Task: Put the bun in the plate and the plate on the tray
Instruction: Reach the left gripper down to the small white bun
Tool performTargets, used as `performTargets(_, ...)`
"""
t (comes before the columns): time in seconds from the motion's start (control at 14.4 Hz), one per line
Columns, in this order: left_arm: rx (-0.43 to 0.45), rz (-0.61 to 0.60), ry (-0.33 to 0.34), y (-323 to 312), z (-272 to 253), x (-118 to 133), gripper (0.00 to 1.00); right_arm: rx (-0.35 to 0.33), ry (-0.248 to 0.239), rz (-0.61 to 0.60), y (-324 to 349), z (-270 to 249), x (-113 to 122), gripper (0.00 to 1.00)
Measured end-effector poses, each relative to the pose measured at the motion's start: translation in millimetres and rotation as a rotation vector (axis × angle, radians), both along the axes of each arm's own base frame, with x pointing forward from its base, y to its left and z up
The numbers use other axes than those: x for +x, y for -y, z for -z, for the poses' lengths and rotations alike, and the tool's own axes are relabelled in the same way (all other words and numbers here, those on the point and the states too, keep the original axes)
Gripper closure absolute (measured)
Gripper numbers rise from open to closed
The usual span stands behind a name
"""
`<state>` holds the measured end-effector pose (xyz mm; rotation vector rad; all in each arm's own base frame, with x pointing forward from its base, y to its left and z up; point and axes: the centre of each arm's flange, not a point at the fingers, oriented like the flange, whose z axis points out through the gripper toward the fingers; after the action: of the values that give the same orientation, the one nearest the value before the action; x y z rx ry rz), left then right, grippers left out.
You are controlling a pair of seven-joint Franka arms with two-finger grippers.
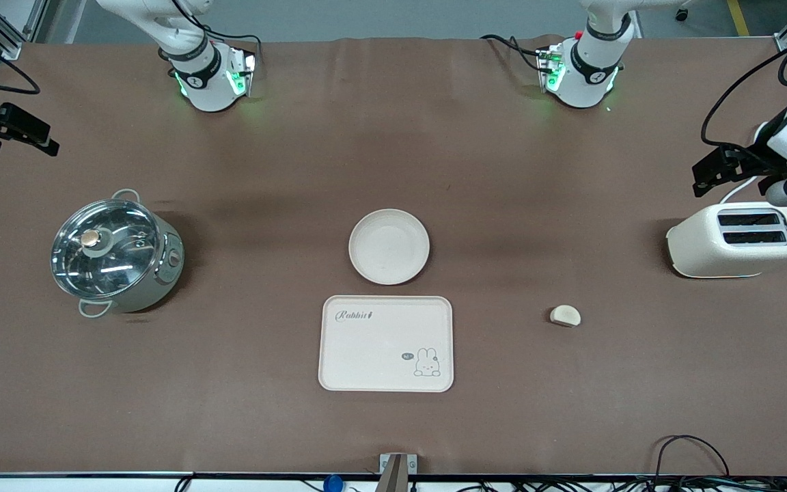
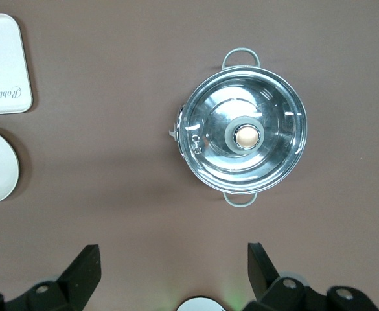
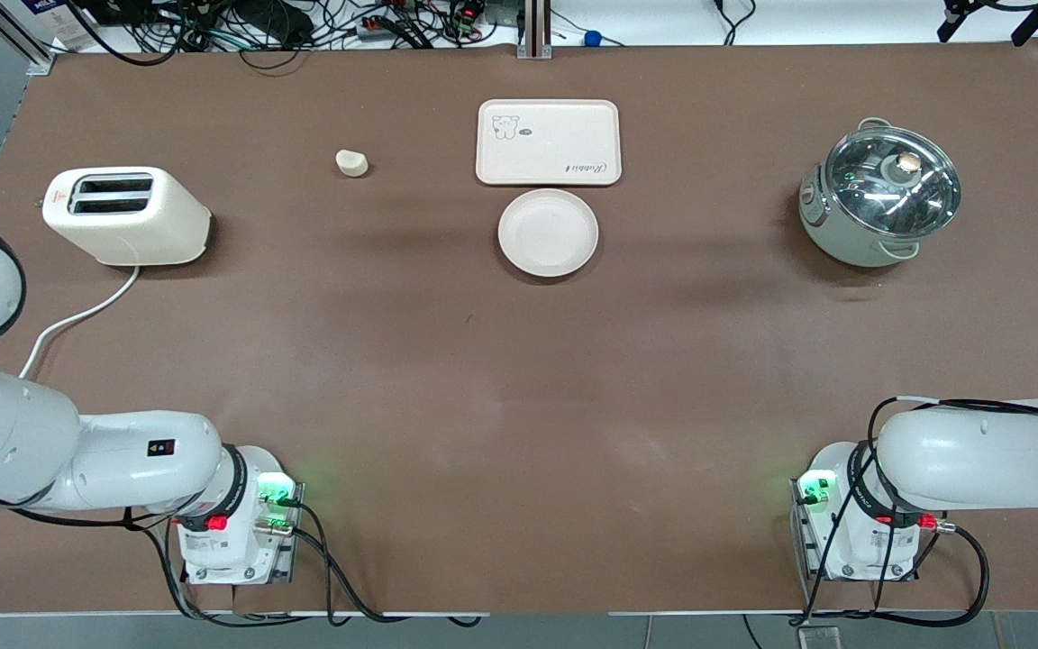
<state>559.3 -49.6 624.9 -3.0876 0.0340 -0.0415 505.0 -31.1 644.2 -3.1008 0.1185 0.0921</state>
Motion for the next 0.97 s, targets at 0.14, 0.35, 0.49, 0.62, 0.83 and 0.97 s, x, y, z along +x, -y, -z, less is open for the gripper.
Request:
performTargets(0.14, 0.000, 0.000, 0.000, 0, 0, 0, 0.00, 0.000, 0.001, -0.001, 0, 0, 0, 0.00)
performTargets(0.35, -0.001, -0.003, -0.003, -2, 2, 2, 0.00, 0.000, 0.003, -0.002, -1, 0, 0, 0.00)
performTargets(0.49, -0.005, -0.006, -0.006, -4, 12, 12, 0.00, -0.001, 0.004, -0.006, -3, -1, 0, 0.00)
performTargets(0.62, -0.016, -0.026, 0.015, -4, 33, 32, 0.00, -0.001, 0.007, -0.010, -5, -2, 1, 0.00)
performTargets(0.83, -0.043, -0.201, 0.031, 7, 92, 68, 0.00, -0.002, 0.015, -0.011, -6, -5, 1, 0.00)
performTargets(0.97, -0.071, -0.335, 0.052, 35, 145, 89, 0.00, -0.003, 0.026, -0.012, -6, -6, 2, 0.00)
